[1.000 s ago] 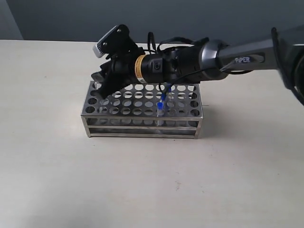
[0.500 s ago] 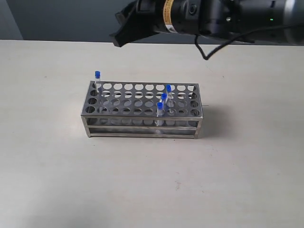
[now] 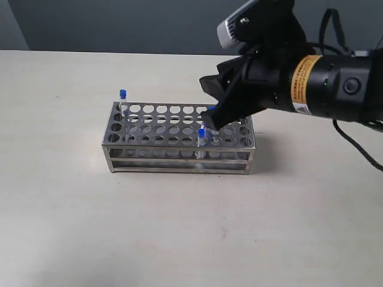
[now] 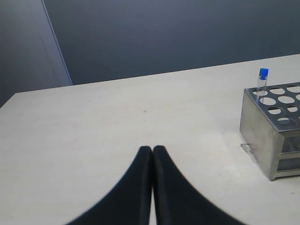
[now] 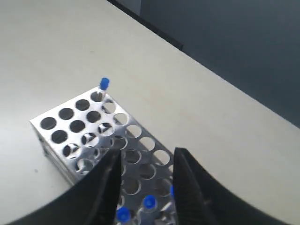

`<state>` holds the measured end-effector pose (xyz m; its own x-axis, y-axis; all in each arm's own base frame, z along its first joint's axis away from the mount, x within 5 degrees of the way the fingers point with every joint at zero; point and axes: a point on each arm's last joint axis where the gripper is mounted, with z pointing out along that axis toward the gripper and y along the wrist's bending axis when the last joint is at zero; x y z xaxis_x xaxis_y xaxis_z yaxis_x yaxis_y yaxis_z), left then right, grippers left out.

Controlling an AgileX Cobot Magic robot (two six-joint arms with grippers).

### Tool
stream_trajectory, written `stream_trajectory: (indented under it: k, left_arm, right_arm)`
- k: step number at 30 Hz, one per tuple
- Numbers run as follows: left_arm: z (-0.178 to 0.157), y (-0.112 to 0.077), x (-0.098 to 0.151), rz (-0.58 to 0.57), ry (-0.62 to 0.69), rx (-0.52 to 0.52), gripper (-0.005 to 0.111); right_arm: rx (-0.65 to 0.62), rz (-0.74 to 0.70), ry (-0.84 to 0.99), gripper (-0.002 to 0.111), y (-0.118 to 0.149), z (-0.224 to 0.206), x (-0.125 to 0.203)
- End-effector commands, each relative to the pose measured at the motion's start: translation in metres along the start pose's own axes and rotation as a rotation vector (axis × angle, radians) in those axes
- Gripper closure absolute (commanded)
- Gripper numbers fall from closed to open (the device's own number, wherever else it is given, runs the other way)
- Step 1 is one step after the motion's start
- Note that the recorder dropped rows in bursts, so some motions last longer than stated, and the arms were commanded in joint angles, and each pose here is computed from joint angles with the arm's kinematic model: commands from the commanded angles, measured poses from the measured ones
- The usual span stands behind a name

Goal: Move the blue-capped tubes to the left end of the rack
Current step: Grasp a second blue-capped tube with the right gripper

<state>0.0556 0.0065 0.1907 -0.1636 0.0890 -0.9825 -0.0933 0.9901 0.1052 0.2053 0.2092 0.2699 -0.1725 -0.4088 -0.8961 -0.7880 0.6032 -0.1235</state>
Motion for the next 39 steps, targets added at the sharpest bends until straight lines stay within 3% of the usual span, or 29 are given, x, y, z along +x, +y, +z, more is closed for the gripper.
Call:
stream_trajectory:
  k: [1,6,10,13,16,21,24,28,39]
  left_arm:
    - [-0.001,0.0,-0.001,0.001,-0.011,0.003,0.106]
    - [-0.001,0.0,-0.001,0.001,-0.011,0.003,0.106]
    - [-0.001,0.0,-0.001,0.001,-0.011,0.003,0.106]
    - [-0.001,0.0,-0.001,0.001,-0.011,0.003,0.106]
    - [-0.001,0.0,-0.001,0.001,-0.011,0.003,0.106]
    - [-0.001,0.0,-0.001,0.001,-0.011,0.003,0.106]
    - [-0.001,0.0,-0.001,0.001,-0.011,0.003,0.106]
    - [-0.001,0.0,-0.001,0.001,-0.011,0.003,0.106]
    - [-0.001,0.0,-0.001,0.001,-0.011,0.003,0.106]
  right_arm:
    - [-0.047,0.042,-0.022,0.071,0.007,-0.008,0.014]
    - [-0.017,0.013,-0.121,0.076,-0.001,-0.004,0.015]
    - [0.164,0.117,-0.228,0.076,-0.037,0.009,0.024]
    - [0.26,0.178,-0.178,0.076,-0.062,0.027,0.049]
    - [0.236,0.178,-0.126,0.076,-0.059,0.038,0.064]
    - [0.088,0.136,-0.163,0.076,-0.034,0.053,0.081]
    - [0.078,0.144,-0.168,0.075,-0.033,0.061,0.089]
    - [0.071,0.158,-0.133,0.061,-0.032,0.07,0.103]
    - [0.072,0.138,-0.152,0.062,-0.032,0.078,0.108]
